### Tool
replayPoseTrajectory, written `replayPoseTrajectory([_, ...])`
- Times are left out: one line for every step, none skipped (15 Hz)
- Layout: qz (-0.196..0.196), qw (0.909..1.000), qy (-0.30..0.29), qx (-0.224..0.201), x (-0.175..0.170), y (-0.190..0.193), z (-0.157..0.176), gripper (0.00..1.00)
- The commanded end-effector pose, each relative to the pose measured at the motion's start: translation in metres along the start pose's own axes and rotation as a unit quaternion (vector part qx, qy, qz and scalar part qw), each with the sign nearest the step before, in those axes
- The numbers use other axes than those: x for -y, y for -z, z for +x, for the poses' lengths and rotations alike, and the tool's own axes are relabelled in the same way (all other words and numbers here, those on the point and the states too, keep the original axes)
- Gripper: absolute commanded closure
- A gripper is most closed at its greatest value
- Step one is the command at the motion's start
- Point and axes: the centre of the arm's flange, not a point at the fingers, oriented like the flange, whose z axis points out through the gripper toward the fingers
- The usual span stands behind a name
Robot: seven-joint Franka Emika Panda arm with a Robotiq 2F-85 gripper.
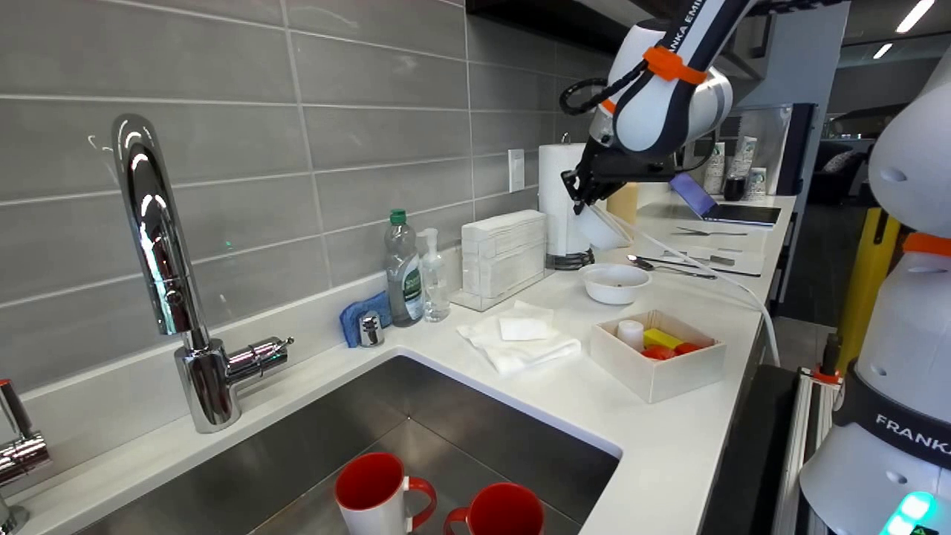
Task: Pick up the orange ball and small white cup, put them in the wooden box, pour the contents of the left plate into the right plate
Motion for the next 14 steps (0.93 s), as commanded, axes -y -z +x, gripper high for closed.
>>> replayPoseTrajectory([-0.027, 0.9989, 0.001, -0.039, 0.004, -0.003, -0.016, 1.0])
replayPoseTrajectory([-0.034, 0.9987, 0.004, -0.038, 0.002, -0.004, -0.018, 1.0])
replayPoseTrajectory([-0.037, 0.9987, 0.006, -0.035, 0.003, -0.007, -0.019, 1.0])
replayPoseTrajectory([-0.04, 0.9986, 0.007, -0.035, 0.005, -0.008, -0.02, 1.0])
replayPoseTrajectory([-0.037, 0.9988, 0.002, -0.032, 0.012, -0.009, -0.023, 1.0])
replayPoseTrajectory([-0.036, 0.9989, -0.001, -0.03, 0.021, -0.011, -0.025, 1.0])
replayPoseTrajectory([-0.037, 0.9989, 0.004, -0.03, 0.031, -0.012, -0.028, 1.0])
replayPoseTrajectory([-0.034, 0.9991, 0.006, -0.027, 0.04, -0.012, -0.031, 1.0])
replayPoseTrajectory([-0.032, 0.9991, 0.004, -0.027, 0.049, -0.012, -0.033, 1.0])
replayPoseTrajectory([-0.031, 0.9992, 0.004, -0.026, 0.056, -0.012, -0.035, 1.0])
replayPoseTrajectory([-0.03, 0.9992, 0.001, -0.027, 0.063, -0.011, -0.035, 1.0])
replayPoseTrajectory([-0.03, 0.9991, -0.004, -0.029, 0.067, -0.009, -0.036, 1.0])
replayPoseTrajectory([-0.03, 0.999, -0.007, -0.031, 0.07, -0.009, -0.037, 1.0])
replayPoseTrajectory([-0.032, 0.9986, -0.013, -0.039, 0.062, -0.01, -0.044, 1.0])
